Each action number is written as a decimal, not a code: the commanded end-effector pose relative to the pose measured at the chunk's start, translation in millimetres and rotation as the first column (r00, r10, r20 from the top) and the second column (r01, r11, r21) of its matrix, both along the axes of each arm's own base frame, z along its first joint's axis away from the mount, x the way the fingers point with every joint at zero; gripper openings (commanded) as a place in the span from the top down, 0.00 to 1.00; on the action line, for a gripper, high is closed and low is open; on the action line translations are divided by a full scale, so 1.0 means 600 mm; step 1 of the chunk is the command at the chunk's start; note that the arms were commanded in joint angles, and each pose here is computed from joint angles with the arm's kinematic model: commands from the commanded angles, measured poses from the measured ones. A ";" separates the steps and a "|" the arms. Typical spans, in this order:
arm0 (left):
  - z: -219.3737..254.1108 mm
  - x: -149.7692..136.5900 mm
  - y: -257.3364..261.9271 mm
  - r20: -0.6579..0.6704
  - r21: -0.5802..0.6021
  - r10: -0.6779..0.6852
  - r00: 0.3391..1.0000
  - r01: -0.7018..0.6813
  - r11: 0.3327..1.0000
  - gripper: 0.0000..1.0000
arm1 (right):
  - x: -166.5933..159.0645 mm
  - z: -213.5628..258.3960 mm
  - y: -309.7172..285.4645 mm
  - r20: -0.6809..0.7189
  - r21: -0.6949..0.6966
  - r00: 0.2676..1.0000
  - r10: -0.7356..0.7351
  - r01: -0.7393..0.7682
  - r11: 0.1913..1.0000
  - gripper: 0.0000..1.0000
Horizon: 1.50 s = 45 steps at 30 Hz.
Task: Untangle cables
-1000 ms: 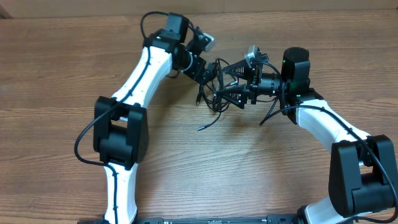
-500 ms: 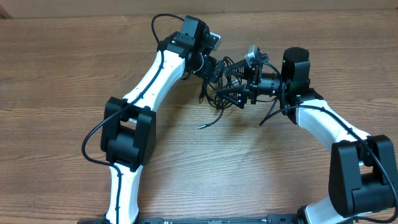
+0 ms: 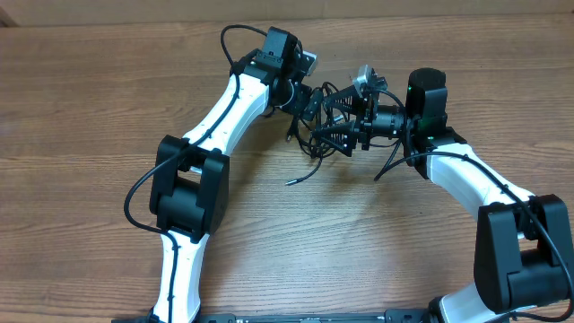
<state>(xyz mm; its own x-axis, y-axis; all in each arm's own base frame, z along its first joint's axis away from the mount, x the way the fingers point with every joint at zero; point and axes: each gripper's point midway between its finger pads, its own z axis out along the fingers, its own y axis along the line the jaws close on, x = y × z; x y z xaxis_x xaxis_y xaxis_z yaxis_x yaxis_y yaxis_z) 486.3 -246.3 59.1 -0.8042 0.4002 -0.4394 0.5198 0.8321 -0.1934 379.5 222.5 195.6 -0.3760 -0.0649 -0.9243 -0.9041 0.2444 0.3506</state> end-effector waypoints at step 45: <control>0.069 0.013 0.032 0.113 -0.006 -0.129 0.985 0.130 0.991 0.00 | 0.010 0.002 -0.002 0.020 -0.011 0.999 -0.025 0.025 1.000 0.00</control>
